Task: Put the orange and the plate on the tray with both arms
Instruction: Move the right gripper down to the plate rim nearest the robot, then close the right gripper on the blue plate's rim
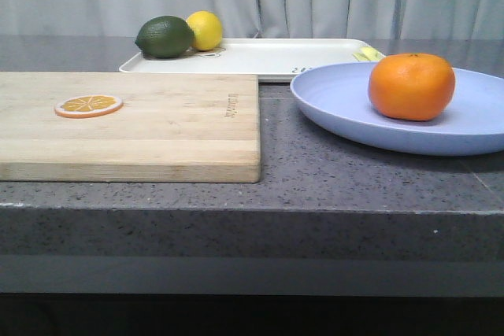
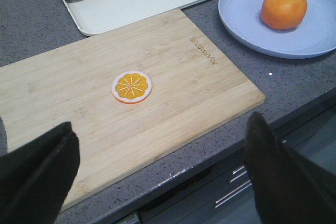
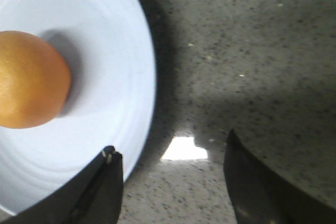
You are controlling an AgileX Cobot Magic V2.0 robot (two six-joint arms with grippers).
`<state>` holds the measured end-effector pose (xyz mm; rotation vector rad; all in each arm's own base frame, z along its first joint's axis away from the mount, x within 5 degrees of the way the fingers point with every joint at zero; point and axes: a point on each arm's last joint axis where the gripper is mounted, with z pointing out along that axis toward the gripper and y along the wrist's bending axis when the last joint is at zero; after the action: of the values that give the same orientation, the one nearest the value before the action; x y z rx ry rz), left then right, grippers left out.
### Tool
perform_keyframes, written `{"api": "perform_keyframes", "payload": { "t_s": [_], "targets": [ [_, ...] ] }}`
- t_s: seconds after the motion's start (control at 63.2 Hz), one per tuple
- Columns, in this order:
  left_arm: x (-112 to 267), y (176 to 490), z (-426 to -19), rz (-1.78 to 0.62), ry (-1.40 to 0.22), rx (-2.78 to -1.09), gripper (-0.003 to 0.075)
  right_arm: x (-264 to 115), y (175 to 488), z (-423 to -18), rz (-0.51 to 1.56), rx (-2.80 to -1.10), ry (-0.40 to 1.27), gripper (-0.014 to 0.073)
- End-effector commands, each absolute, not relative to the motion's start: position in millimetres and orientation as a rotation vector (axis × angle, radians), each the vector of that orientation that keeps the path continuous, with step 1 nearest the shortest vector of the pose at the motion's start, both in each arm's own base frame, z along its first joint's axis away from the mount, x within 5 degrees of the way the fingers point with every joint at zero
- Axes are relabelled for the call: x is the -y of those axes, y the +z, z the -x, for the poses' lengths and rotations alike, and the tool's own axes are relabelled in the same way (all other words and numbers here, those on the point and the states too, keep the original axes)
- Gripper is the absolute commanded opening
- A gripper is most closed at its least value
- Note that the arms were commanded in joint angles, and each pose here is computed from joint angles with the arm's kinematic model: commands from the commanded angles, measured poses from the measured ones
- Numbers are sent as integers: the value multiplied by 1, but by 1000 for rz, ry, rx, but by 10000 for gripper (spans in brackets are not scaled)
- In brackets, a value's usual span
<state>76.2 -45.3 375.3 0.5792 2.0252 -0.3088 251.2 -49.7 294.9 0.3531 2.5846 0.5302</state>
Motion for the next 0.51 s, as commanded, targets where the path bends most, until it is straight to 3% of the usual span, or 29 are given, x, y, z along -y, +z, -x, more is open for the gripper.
{"api": "perform_keyframes", "payload": {
  "t_s": [0.0,0.174,0.396,0.491],
  "targets": [
    [47,389,-78,-541,-343,-1932,621,48,304,-262,-329,-2489,679,448],
    [47,389,-78,-541,-343,-1932,621,48,281,-283,-413,-2490,854,448],
    [47,389,-78,-541,-343,-1932,621,49,268,-290,-418,-2521,873,445],
    [47,389,-78,-541,-343,-1932,621,50,264,-292,-417,-2532,879,400]
  ]
}}
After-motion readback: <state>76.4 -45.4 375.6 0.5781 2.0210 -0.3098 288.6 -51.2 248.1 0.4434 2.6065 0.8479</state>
